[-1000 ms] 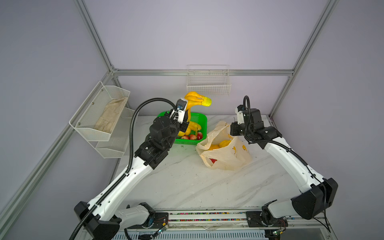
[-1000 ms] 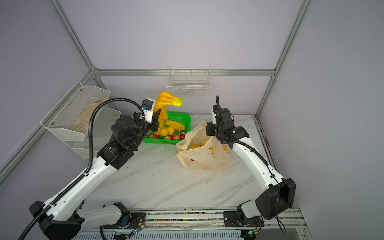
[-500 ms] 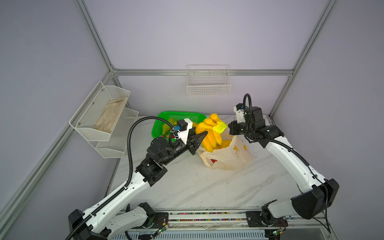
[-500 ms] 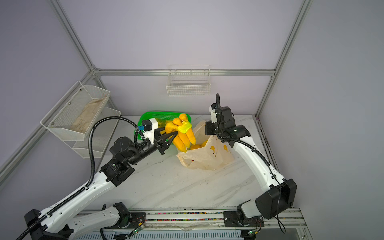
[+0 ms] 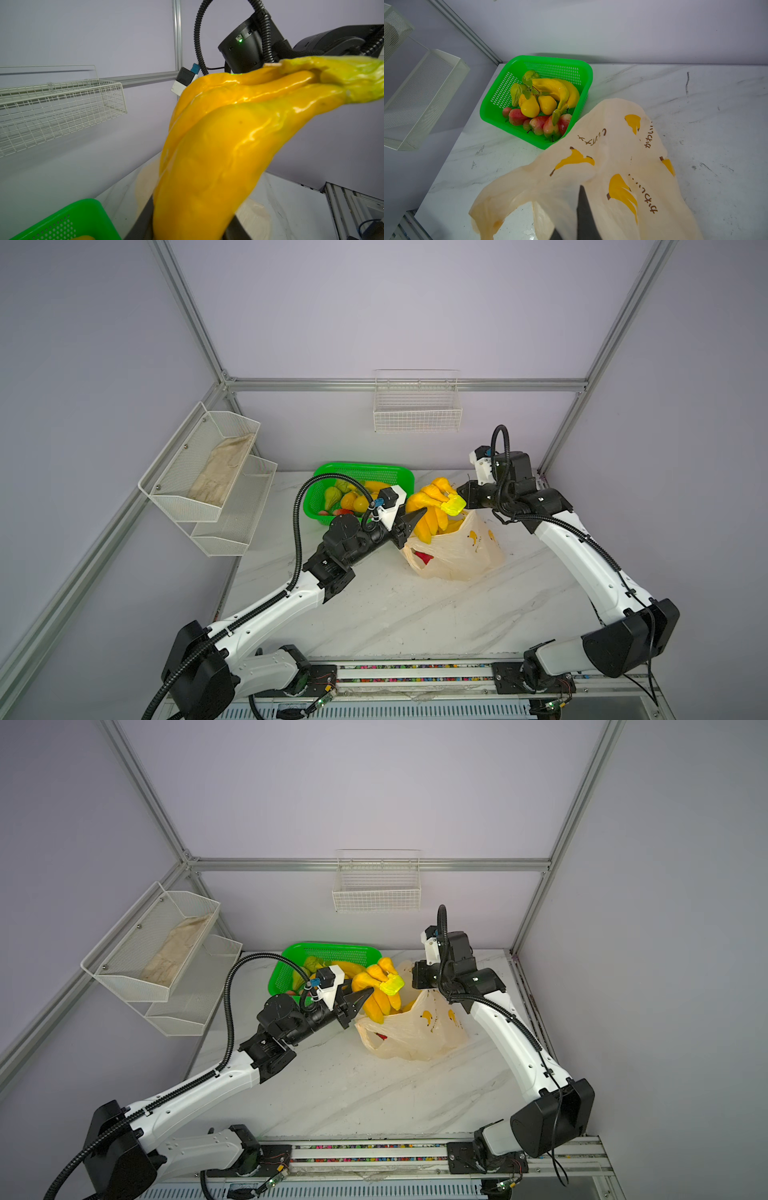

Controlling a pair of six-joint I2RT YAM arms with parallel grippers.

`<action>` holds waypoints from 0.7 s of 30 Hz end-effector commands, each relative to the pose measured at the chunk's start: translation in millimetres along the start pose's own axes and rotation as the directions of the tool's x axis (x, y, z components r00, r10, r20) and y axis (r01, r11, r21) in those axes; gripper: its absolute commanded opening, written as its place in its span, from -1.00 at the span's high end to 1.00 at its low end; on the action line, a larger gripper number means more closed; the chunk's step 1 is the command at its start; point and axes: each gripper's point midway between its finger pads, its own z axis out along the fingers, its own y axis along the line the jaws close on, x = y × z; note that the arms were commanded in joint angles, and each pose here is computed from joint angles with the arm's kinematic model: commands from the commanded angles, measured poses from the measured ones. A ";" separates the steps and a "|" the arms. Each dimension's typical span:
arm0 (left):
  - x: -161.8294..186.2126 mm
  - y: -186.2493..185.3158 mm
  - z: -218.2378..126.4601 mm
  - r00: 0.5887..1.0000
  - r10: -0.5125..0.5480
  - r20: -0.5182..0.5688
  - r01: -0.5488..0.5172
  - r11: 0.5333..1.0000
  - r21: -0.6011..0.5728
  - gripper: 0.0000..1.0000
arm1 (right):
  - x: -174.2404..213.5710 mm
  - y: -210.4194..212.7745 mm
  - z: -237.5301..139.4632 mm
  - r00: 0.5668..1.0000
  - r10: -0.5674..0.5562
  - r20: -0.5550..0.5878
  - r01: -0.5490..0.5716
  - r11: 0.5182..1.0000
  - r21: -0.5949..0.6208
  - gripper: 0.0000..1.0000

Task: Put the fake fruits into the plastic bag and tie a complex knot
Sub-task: 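Lift the banana bunch with the left gripper and carry it into the bag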

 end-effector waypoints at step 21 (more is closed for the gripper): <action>48.8 -4.3 13.8 0.982 0.178 0.057 -0.181 0.983 0.041 0.69 | -4.6 9.7 -24.0 1.000 0.031 0.004 -0.030 0.990 -0.139 1.00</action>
